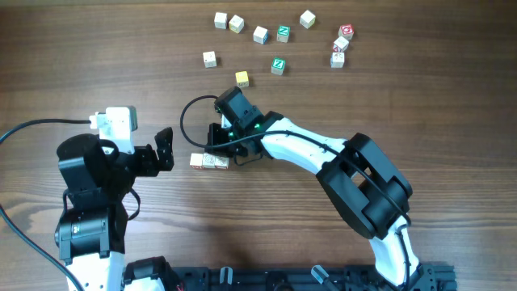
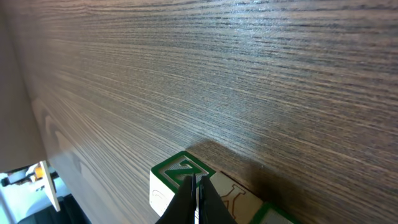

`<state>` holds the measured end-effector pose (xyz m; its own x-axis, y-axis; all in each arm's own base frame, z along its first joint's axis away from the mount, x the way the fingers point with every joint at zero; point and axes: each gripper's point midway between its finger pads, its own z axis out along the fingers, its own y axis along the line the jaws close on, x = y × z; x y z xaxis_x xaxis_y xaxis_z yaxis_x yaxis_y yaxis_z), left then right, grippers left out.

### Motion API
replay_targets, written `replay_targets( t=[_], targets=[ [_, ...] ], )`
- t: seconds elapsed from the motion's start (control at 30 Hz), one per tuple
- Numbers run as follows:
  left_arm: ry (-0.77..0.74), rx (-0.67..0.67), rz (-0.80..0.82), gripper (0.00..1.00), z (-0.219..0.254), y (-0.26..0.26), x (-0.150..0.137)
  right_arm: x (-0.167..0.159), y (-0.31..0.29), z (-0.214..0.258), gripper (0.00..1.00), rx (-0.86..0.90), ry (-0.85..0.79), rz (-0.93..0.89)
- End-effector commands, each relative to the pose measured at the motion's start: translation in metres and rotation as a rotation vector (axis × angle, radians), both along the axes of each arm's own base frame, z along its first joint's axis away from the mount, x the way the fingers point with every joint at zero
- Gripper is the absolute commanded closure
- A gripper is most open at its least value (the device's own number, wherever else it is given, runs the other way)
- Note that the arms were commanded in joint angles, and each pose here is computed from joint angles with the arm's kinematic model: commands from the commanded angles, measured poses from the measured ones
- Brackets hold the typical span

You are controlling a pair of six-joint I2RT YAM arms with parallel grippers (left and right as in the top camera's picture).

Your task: Form a horizontal line

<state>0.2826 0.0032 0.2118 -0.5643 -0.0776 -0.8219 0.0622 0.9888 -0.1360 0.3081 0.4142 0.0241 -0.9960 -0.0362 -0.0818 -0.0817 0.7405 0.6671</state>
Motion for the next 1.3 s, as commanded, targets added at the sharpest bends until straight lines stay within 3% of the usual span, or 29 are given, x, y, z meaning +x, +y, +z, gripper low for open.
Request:
replay_targets(
  t=[0.0, 1.27],
  targets=[
    [-0.005, 0.008, 0.008, 0.00, 0.0015, 0.0025, 0.0006, -0.0055, 0.0024, -0.0054, 0.95, 0.004, 0.005, 0.031],
    [-0.004, 0.008, 0.007, 0.00, 0.0015, 0.0024, 0.0006, -0.0077, 0.0034, -0.0044, 0.95, 0.013, -0.001, 0.057]
  ],
)
